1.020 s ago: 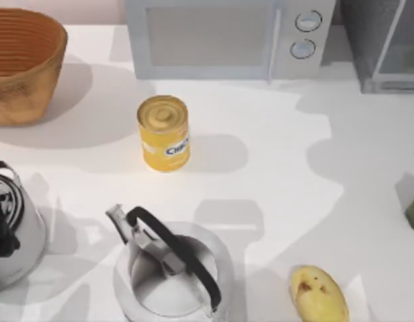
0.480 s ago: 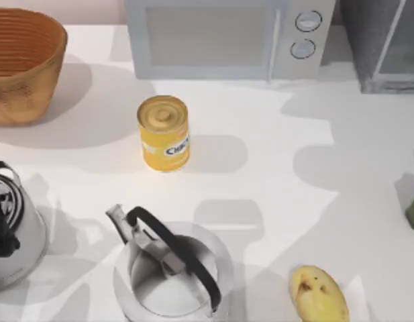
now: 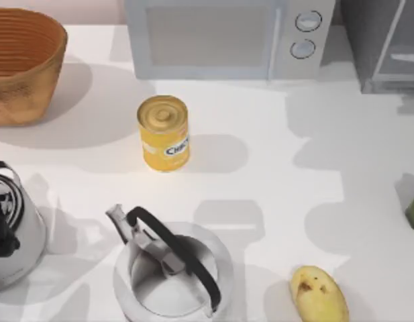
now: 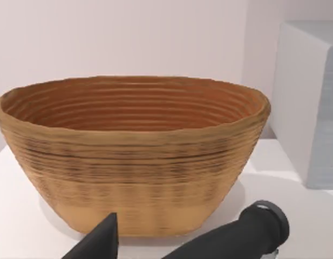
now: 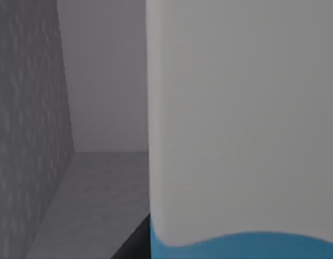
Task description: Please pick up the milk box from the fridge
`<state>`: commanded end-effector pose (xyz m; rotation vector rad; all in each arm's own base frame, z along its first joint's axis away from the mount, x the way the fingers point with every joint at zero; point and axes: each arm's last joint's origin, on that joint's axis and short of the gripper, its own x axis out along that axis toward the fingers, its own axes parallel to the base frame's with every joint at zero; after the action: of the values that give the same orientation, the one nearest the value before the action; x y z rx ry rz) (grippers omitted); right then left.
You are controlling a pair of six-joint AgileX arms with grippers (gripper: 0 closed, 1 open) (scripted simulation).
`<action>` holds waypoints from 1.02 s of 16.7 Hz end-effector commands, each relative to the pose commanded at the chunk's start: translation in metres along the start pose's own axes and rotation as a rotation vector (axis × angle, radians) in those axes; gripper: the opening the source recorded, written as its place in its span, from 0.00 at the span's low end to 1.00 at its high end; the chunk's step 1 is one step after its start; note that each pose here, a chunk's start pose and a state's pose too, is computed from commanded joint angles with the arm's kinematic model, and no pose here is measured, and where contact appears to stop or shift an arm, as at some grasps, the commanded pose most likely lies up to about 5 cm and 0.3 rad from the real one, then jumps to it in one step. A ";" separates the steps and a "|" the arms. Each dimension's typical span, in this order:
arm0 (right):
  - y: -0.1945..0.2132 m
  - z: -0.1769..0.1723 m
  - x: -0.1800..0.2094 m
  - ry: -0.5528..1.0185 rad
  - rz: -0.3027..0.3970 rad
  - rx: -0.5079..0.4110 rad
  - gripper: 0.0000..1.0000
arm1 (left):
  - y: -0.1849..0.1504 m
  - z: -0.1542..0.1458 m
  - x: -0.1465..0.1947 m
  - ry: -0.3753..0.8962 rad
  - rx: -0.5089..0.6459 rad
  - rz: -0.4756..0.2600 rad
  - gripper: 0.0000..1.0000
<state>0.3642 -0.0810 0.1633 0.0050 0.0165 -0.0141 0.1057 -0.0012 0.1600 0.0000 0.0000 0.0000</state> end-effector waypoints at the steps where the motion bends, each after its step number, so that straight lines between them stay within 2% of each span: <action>1: 0.000 0.001 -0.005 -0.007 0.001 -0.001 0.00 | 0.000 0.000 0.000 0.000 0.000 0.000 1.00; 10: 0.008 0.008 -0.015 0.000 0.011 -0.001 0.00 | 0.000 0.000 0.000 0.000 0.000 0.000 1.00; 14: 0.024 0.037 -0.046 0.003 0.015 -0.008 0.00 | 0.000 0.000 0.000 0.000 0.000 0.000 1.00; 17: 0.039 0.063 -0.090 -0.013 0.015 -0.014 0.00 | 0.000 0.000 0.000 0.000 0.000 0.000 1.00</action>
<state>0.2758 -0.0406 0.2276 -0.0093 0.0036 0.0013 0.1057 -0.0012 0.1600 0.0000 0.0000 0.0000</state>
